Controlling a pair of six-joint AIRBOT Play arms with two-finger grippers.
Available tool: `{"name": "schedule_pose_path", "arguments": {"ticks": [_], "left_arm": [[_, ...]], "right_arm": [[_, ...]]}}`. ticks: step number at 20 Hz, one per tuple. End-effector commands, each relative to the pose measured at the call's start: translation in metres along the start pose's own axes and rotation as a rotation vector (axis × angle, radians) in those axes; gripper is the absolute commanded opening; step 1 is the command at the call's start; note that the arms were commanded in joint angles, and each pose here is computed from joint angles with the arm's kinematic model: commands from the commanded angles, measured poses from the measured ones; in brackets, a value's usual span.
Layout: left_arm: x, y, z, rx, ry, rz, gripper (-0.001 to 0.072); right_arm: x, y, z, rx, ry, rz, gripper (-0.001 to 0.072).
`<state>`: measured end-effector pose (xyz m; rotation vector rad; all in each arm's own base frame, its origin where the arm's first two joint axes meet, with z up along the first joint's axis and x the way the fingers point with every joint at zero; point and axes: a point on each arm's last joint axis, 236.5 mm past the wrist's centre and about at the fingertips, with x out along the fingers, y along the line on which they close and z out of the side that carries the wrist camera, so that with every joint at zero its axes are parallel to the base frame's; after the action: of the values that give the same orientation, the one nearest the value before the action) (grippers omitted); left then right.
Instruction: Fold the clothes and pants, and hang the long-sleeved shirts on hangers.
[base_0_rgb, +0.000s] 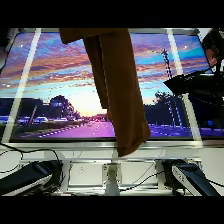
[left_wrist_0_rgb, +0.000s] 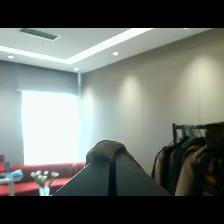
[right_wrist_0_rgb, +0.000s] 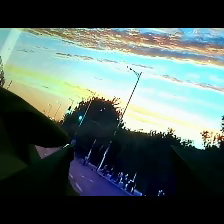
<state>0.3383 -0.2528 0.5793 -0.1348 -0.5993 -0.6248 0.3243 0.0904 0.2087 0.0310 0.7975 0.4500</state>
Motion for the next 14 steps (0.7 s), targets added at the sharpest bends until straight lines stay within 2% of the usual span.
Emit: {"name": "schedule_pose_path", "arguments": {"ticks": [1,4,6,8,11,14], "left_arm": [[-0.007,0.046,-0.049,0.115,0.167,0.034,0.0013],[-0.048,0.112,-0.150,0.201,0.534,0.098,0.0013],[-0.110,0.173,-0.218,0.213,0.837,0.253,0.0013],[-0.179,0.228,-0.257,0.205,1.070,0.451,0.0014],[-0.242,0.257,-0.287,0.126,1.231,0.563,0.0015],[-0.268,0.252,-0.311,0.080,1.312,0.565,0.0016]], "right_arm": [[0.000,-0.002,-0.002,-0.002,0.008,-0.007,0.0689],[0.000,-0.002,-0.003,-0.002,0.011,-0.007,0.0689],[0.000,-0.002,-0.003,-0.003,0.012,-0.006,0.0690],[0.000,-0.002,-0.003,-0.022,0.013,-0.008,0.0690],[0.005,-0.006,-0.003,-0.023,0.005,-0.016,0.0689],[0.031,-0.012,-0.038,0.022,0.094,0.000,0.0690]]}}
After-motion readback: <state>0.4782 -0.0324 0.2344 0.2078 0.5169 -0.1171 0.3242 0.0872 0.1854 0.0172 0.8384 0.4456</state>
